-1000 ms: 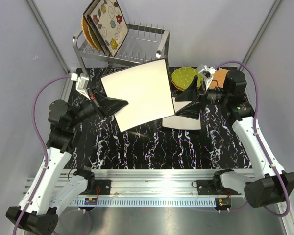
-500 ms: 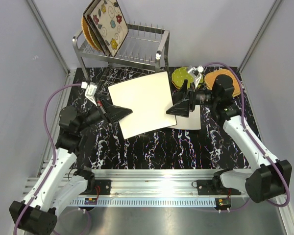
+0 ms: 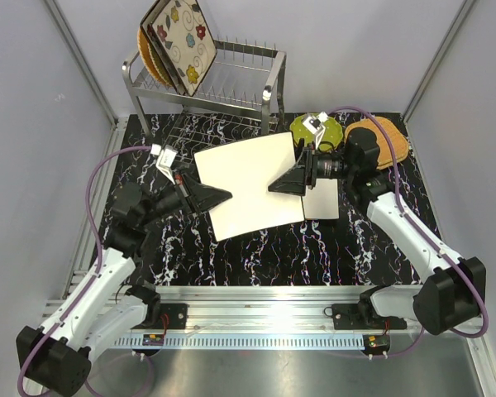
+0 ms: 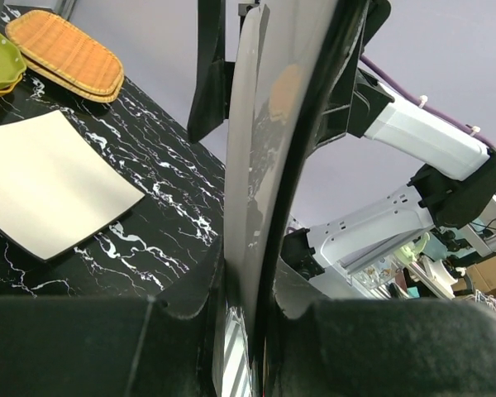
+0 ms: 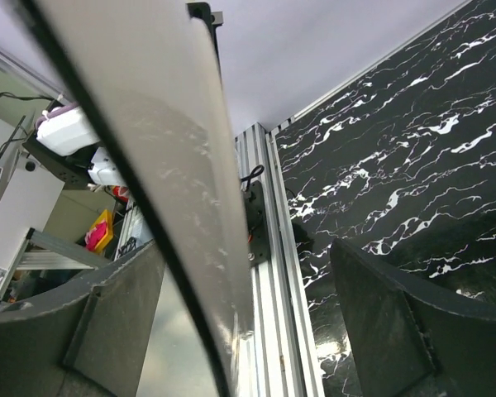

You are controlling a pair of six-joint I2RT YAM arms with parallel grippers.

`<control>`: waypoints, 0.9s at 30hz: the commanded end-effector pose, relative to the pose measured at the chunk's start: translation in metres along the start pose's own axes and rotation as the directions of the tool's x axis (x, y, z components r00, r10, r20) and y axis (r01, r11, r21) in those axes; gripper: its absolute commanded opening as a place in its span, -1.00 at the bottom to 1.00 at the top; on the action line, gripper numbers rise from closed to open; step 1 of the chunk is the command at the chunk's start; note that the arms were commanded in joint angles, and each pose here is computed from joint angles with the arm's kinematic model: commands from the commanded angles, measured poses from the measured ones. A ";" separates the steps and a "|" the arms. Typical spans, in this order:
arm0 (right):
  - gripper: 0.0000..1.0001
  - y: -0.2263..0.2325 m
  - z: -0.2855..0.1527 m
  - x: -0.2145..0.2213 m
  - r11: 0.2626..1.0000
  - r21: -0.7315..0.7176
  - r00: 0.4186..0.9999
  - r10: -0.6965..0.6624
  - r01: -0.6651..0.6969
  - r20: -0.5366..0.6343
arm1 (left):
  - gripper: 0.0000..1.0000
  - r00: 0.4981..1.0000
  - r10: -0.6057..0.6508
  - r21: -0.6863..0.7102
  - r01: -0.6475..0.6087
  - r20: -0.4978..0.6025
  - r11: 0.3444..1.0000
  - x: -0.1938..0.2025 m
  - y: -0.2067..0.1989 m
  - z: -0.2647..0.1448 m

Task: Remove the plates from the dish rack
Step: Pass the plate from the left arm to the right

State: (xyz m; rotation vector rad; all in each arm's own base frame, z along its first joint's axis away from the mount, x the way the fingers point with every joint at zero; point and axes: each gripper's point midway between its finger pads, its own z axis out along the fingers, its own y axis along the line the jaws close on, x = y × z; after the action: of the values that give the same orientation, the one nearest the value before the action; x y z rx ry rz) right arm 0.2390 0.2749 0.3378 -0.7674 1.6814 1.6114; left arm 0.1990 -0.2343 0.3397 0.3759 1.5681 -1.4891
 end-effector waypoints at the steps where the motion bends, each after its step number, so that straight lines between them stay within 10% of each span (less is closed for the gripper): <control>1: 0.72 0.005 0.004 -0.003 1.000 -0.009 1.000 -0.023 0.023 0.010 | -1.00 0.967 0.166 0.106 -0.188 0.192 0.976 -0.049 -0.045 -0.001; 15: 0.01 0.008 0.002 0.005 1.000 -0.020 1.000 -0.022 0.021 -0.008 | -1.00 0.969 0.163 0.094 -0.182 0.184 0.979 -0.047 -0.037 0.003; 23: -1.00 0.015 0.000 0.005 0.997 -0.044 0.998 -0.059 0.058 -0.017 | -1.00 0.970 0.156 0.070 -0.172 0.187 0.983 -0.045 -0.030 0.002; 27: -1.00 0.014 -0.003 0.005 0.999 -0.019 0.999 -0.045 0.045 -0.002 | -0.80 0.970 0.143 0.049 -0.156 0.198 0.987 -0.046 -0.026 0.001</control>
State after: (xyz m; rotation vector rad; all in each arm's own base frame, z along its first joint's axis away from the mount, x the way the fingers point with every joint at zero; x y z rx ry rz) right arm 0.2325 0.2749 0.3304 -0.8022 1.6811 1.6158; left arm 0.2069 -0.2351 0.3363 0.3423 1.5707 -1.4848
